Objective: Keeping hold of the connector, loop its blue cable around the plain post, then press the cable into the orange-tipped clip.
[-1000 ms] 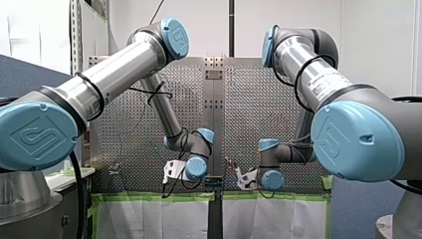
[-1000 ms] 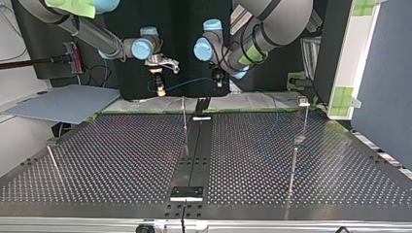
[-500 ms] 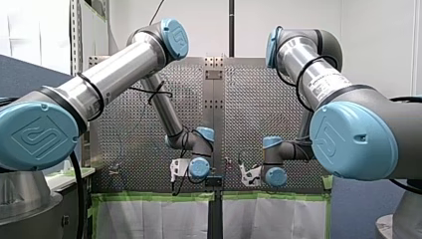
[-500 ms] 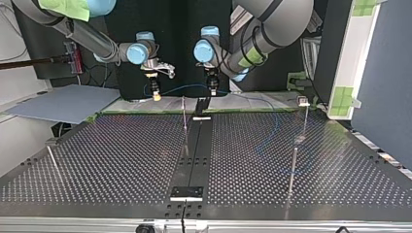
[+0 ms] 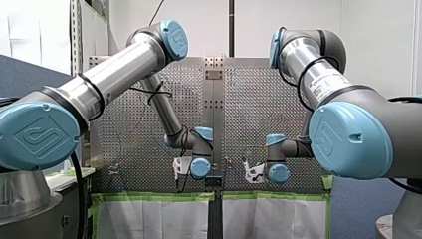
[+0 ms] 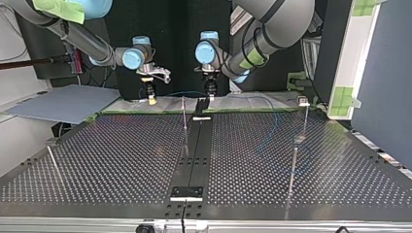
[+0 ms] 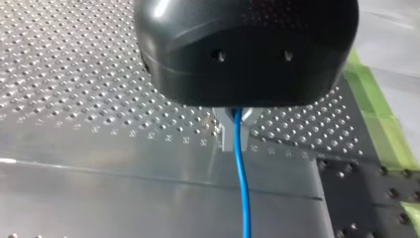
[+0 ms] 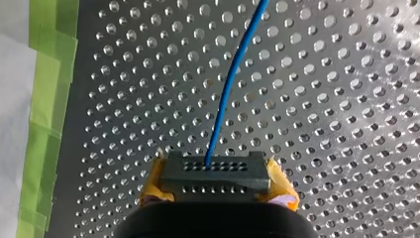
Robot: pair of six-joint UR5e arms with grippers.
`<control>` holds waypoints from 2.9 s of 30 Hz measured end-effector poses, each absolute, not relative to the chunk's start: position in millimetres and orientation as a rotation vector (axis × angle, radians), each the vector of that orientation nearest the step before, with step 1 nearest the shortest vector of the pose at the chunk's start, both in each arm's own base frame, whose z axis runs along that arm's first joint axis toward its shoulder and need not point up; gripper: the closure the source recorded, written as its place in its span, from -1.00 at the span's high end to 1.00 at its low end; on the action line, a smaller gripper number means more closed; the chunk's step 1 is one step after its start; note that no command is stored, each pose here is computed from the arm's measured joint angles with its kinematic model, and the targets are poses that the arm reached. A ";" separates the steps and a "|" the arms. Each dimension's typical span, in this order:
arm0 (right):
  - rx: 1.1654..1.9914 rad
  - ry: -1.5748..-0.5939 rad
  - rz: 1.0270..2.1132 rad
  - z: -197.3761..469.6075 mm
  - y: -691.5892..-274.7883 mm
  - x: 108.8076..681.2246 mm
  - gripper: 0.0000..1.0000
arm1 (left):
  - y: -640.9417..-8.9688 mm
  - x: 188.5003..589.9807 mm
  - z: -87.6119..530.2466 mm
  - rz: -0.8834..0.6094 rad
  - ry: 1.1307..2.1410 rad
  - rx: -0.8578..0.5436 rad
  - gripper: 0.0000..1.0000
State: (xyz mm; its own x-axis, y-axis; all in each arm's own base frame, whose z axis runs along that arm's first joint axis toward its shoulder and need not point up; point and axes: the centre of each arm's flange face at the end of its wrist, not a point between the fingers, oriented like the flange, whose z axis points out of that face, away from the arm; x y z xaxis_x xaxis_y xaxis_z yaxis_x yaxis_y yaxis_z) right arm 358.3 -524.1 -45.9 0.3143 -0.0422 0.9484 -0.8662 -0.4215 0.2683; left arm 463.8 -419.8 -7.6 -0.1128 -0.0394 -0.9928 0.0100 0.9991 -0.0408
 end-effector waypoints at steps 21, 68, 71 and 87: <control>1.726 -0.843 1.180 -40.6 -542.5 347.0 -1.00 | -440.7 467.5 -50.8 -0.009 1.792 0.061 -1.00; 1.726 -0.903 1.300 -28.8 -563.7 320.3 -1.00 | -477.5 476.0 -12.2 -0.105 1.732 0.088 -1.00; 1.721 -0.908 1.303 -28.5 -564.2 320.2 -1.00 | -475.8 479.4 -11.9 -0.109 1.732 0.090 -1.00; 1.680 -0.937 1.349 -22.8 -572.4 322.6 -1.00 | -458.1 508.3 -8.1 -0.110 1.727 0.075 -1.00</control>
State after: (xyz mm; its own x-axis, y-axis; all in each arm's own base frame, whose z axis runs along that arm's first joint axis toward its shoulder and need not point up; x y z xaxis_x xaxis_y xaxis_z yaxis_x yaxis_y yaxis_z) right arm 322.6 -572.4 -22.8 0.1676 -0.0768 0.9828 -0.8943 -0.4314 0.1188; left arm 508.3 -458.1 -8.1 -0.1588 -0.0126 -0.9872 0.1127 0.9932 -0.0308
